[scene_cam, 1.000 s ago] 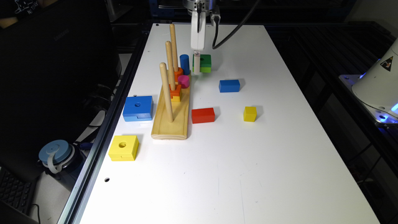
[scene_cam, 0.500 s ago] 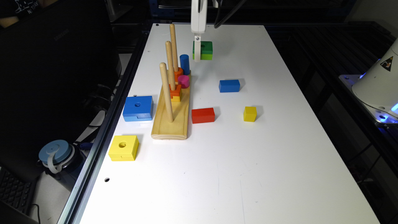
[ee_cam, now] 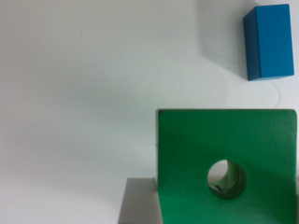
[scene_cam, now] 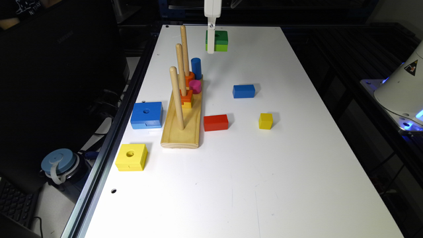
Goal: Pick up green block.
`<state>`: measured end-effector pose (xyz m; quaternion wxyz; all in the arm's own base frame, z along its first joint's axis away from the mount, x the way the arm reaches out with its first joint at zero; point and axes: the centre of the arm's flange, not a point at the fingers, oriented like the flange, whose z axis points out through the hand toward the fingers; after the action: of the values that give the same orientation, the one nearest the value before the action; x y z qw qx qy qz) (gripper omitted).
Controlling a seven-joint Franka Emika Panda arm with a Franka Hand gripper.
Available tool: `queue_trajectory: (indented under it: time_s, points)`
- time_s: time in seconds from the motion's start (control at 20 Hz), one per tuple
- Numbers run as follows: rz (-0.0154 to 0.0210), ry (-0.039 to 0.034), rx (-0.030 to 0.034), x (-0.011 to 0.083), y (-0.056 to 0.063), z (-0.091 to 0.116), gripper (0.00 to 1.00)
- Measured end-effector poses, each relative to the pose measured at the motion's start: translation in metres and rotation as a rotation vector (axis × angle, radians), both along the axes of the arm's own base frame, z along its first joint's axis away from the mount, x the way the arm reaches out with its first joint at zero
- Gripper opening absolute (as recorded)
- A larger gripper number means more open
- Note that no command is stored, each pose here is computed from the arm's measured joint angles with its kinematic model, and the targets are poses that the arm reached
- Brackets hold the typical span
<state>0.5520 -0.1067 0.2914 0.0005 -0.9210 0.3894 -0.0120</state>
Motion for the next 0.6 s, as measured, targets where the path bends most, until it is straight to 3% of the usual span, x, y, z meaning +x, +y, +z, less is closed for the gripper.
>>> queue_trajectory:
  time_s: [0.1, 0.3, 0.5, 0.6]
  points:
    - [-0.0002, -0.0071, -0.0029, 0.0011, 0.0, 0.016, 0.0]
    - [-0.002, -0.0072, -0.005, -0.0048, 0.002, 0.051, 0.0]
    - [-0.0024, -0.0026, -0.0035, -0.0051, 0.002, 0.049, 0.0]
    - [-0.0025, -0.0054, -0.0041, -0.0046, 0.002, 0.051, 0.0]
